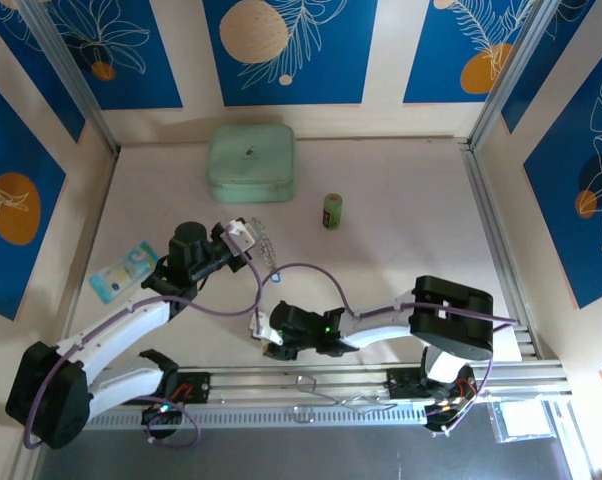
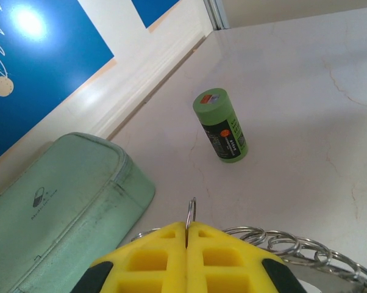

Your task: Put the keys on the keyring

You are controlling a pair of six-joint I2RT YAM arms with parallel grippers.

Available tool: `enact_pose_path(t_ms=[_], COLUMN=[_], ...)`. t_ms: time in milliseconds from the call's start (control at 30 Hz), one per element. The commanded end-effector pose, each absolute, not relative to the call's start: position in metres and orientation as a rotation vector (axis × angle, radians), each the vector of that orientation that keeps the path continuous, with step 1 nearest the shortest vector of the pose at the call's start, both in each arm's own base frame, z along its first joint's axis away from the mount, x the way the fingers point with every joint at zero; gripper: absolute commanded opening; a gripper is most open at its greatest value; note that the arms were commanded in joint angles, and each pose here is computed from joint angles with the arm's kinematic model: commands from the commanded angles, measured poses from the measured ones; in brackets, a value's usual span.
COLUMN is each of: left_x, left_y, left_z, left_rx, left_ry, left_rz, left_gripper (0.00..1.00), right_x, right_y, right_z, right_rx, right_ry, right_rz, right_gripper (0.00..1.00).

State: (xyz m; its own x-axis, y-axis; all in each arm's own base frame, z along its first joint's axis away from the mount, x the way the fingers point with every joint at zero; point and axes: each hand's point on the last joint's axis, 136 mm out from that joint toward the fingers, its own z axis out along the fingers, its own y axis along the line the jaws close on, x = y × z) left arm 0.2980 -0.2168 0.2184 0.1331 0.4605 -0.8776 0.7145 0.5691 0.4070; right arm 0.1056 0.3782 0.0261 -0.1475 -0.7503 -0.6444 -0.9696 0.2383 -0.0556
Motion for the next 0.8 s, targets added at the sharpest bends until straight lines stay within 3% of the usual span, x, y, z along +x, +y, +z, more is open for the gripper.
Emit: enact_pose_path(t_ms=[0,333,767], left_x=[0.297,0.300,0.304], left_y=[-0.216,-0.216,-0.214], left_z=[0.237,0.234,0.229], left_rx=[1.034,1.020,1.016], left_ry=[1.427,1.450,1.472], left_rz=[-0.220,-0.232,-0.214], left_gripper=[0.00,0.00,0.00], right_x=[0.106,0.094,0.099], right_y=[0.375,0.345,0.364], right_z=[0.061,0.062,0.050], right_rx=[-1.358,-0.980,-0.929], right_ry=[2.122,2.790,2.951], right_rz=[0.562,0.763,0.859], right_gripper=[0.44,0.41,0.40])
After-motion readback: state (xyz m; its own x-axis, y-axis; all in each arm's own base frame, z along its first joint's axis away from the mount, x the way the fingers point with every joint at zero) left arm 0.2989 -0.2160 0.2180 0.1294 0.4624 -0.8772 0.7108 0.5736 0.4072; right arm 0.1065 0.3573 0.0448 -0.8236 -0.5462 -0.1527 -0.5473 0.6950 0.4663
